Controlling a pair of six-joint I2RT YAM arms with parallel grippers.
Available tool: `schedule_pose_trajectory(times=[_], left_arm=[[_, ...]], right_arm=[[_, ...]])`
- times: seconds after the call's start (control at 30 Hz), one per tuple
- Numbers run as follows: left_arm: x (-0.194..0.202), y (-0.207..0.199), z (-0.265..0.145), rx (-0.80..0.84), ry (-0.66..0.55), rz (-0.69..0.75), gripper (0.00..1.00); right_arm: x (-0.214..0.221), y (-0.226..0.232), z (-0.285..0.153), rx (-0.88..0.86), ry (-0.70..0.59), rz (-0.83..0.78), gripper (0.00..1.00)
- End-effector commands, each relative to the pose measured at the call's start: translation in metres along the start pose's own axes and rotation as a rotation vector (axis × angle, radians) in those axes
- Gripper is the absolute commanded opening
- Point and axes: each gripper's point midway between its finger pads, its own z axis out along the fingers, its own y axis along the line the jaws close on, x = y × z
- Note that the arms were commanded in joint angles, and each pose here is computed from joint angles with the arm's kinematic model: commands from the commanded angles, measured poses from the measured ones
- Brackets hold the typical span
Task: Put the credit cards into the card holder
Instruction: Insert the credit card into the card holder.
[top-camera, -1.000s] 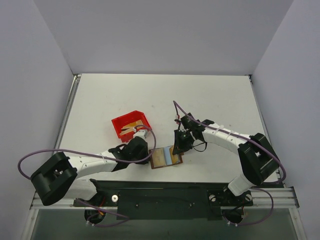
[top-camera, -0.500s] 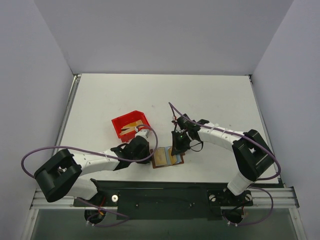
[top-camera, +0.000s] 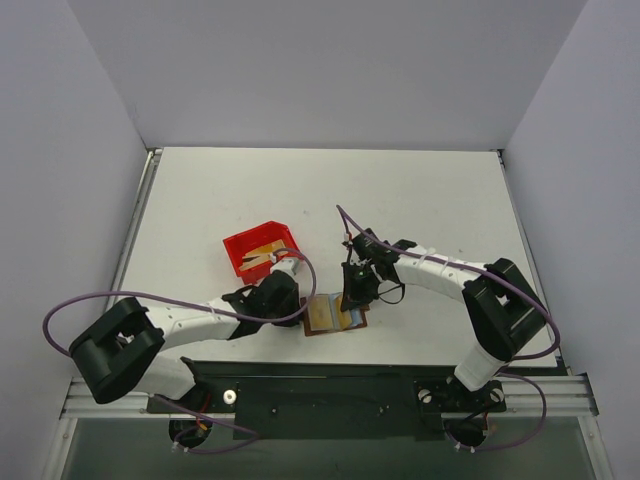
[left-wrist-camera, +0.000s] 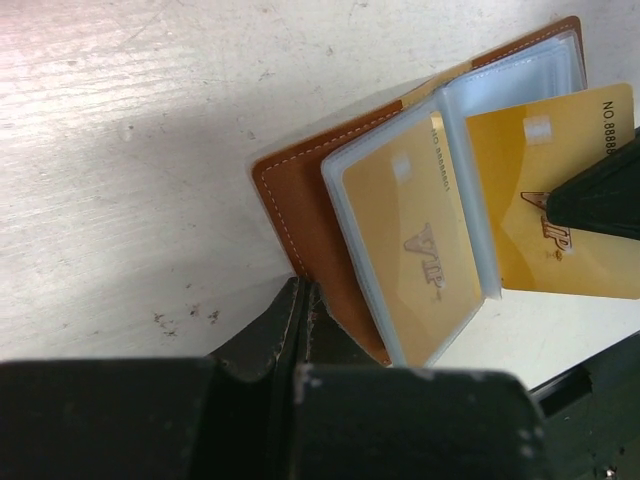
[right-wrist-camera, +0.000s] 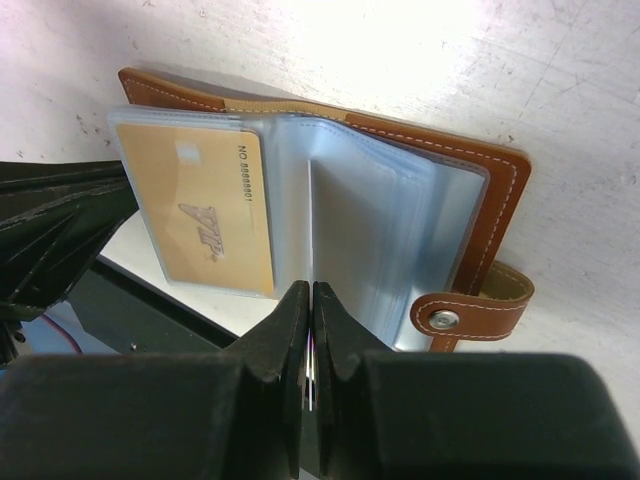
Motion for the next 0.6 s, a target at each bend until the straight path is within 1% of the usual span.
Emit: schedule_pose_trajectory(times=[0.0, 0.13, 0.27, 0.37, 0.57], left_arm=[[-0.028, -0.005, -0.013, -0.024, -0.065, 0.019, 0.0], [-0.065, -0.019, -0.044, -0.004, -0.173, 0.041, 0.0], [-0.087, -0.039, -0.063, 0.059, -0.224, 0.06, 0.0], [-0.09, -0.052, -0.063, 0.112, -0.221, 0.074, 0.0], [-0.072, -0.057, -0.033, 0.148, -0.146, 0.095, 0.0]], right_arm=[[0.007, -0.007, 0.011, 0.024, 0.002, 0.012, 0.0], [0.008, -0.009, 0.012, 0.028, 0.006, 0.012, 0.0], [0.008, -0.009, 0.013, 0.031, 0.006, 0.009, 0.0], [0.008, -0.01, 0.012, 0.033, 0.003, 0.012, 0.0], [0.008, -0.011, 0.013, 0.036, 0.006, 0.012, 0.0]])
